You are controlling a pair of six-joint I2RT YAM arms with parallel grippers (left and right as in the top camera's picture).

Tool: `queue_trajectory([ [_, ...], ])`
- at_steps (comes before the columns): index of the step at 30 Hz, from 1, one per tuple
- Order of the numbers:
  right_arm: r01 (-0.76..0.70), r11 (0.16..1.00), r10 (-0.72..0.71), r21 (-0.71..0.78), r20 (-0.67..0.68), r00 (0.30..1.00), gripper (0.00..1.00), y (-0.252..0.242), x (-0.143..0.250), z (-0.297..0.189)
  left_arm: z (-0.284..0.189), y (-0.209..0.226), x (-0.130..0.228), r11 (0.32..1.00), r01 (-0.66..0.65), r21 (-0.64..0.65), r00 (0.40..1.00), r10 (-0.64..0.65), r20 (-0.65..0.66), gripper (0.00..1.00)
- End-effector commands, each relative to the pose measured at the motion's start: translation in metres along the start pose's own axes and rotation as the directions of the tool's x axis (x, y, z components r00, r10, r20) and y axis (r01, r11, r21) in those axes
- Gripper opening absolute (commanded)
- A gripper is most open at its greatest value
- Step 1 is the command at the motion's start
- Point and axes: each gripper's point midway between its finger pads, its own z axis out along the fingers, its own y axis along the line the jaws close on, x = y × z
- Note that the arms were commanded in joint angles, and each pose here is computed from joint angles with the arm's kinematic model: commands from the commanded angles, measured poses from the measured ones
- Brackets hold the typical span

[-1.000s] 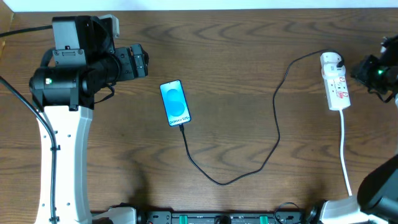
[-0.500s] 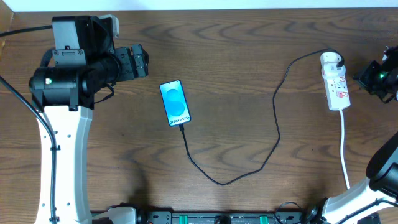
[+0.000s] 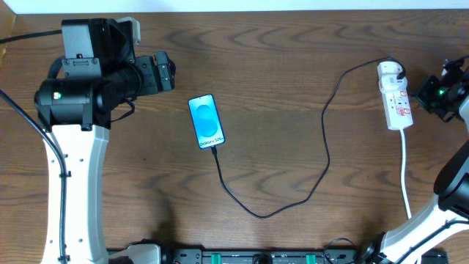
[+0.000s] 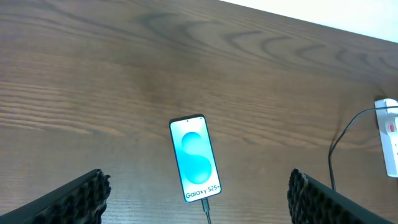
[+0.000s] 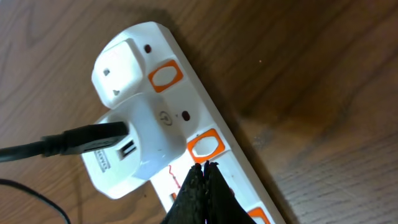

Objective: Plug charger to phone and switch on socket

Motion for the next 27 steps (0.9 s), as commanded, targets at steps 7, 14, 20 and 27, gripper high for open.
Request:
queue_trajectory([
  [7,0.009,1.000,-0.009,-0.016,-0.009,1.000,0.01,0.002,0.001,0.019,-0.001,0.001,0.001,1.000,0.000,-0.002,1.000,0.000,0.000,0.93],
  [14,0.022,1.000,-0.023,-0.021,-0.009,1.000,0.01,0.007,0.002,0.023,-0.001,0.001,0.001,1.000,0.000,-0.002,1.000,0.000,0.000,0.93],
  [20,0.031,0.999,-0.031,-0.013,-0.014,0.999,0.01,0.008,0.005,0.032,-0.001,0.001,0.001,1.000,0.000,-0.001,1.000,0.000,0.000,0.93],
  [27,0.003,1.000,-0.004,-0.013,-0.058,0.998,0.01,0.000,0.017,0.049,-0.001,0.001,0.001,1.000,0.000,-0.002,1.000,0.000,-0.001,0.93],
])
